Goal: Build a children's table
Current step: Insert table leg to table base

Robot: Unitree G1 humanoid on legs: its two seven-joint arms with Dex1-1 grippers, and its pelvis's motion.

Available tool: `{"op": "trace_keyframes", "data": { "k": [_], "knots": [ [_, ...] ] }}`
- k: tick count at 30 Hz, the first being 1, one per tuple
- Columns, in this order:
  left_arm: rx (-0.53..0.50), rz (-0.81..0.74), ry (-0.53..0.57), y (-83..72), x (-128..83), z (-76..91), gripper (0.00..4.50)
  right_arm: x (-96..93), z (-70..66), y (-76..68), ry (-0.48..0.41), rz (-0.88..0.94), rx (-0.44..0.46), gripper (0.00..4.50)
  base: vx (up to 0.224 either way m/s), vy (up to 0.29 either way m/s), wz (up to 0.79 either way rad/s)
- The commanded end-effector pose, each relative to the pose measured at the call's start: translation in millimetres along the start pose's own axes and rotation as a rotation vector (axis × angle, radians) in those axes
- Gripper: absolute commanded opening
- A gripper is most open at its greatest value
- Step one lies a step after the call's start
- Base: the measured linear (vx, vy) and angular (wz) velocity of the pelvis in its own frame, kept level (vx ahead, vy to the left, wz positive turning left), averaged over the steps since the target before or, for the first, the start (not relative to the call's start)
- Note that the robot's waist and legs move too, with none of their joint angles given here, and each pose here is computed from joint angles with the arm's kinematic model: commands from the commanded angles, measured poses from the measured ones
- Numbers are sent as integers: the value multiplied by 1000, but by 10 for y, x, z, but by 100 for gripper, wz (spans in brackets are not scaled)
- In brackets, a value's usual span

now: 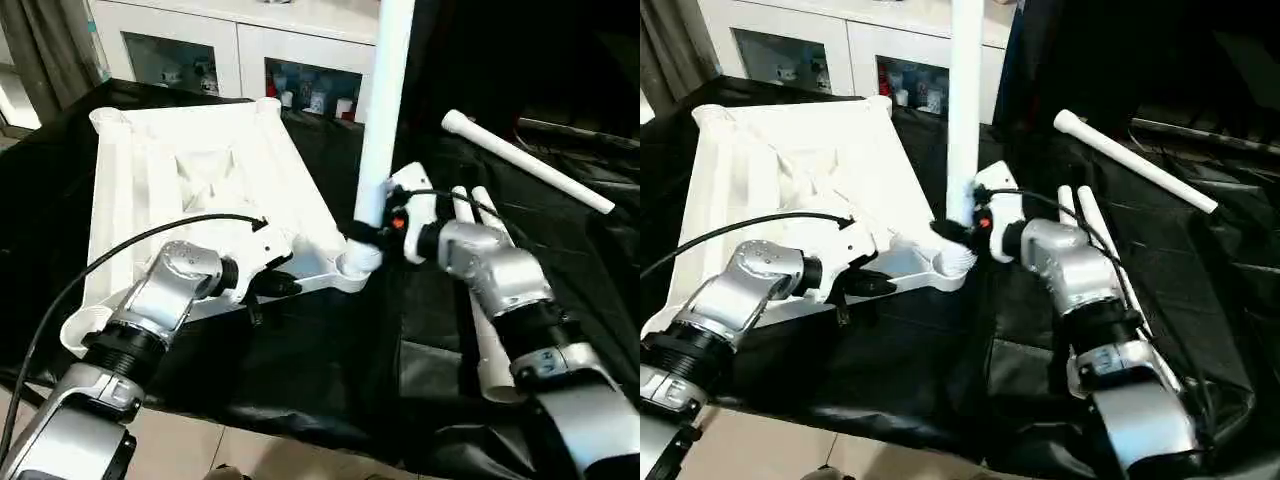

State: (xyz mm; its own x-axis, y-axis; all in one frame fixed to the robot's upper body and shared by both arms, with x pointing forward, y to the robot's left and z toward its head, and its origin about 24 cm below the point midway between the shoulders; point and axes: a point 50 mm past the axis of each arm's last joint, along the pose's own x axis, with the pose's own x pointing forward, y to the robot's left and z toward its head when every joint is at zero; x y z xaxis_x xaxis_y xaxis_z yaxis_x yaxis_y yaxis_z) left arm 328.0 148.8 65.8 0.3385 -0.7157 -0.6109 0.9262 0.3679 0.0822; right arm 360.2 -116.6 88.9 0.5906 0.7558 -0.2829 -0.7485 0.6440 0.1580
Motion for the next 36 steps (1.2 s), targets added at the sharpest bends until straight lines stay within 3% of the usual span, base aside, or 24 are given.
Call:
{"op": "trace_keyframes", "data": {
  "k": [1, 11, 13, 24, 31, 36],
  "knots": [
    [-12, -23, -28, -5, -18, -7, 0, -1, -37, -54, 6, -22, 29, 191, 0, 0, 0],
    [0, -48, -21, -30, -11, -10, 0, 75, 22, 30, 1, 76, 82, 191, 0, 0, 0],
    [0, -51, -19, -25, -8, -6, 0, 62, -9, 48, 39, 113, 56, 191, 0, 0, 0],
    [9, -56, -26, -25, 5, 22, 0, 46, -15, 2, 45, 91, 52, 191, 0, 0, 0],
    [12, -58, -29, -36, 9, 12, 0, 98, -159, 9, 10, 50, 108, 191, 0, 0, 0],
    [11, -52, -33, -30, 20, 19, 0, 40, -326, 4, -77, 10, 163, 191, 0, 0, 0]
  ]
}}
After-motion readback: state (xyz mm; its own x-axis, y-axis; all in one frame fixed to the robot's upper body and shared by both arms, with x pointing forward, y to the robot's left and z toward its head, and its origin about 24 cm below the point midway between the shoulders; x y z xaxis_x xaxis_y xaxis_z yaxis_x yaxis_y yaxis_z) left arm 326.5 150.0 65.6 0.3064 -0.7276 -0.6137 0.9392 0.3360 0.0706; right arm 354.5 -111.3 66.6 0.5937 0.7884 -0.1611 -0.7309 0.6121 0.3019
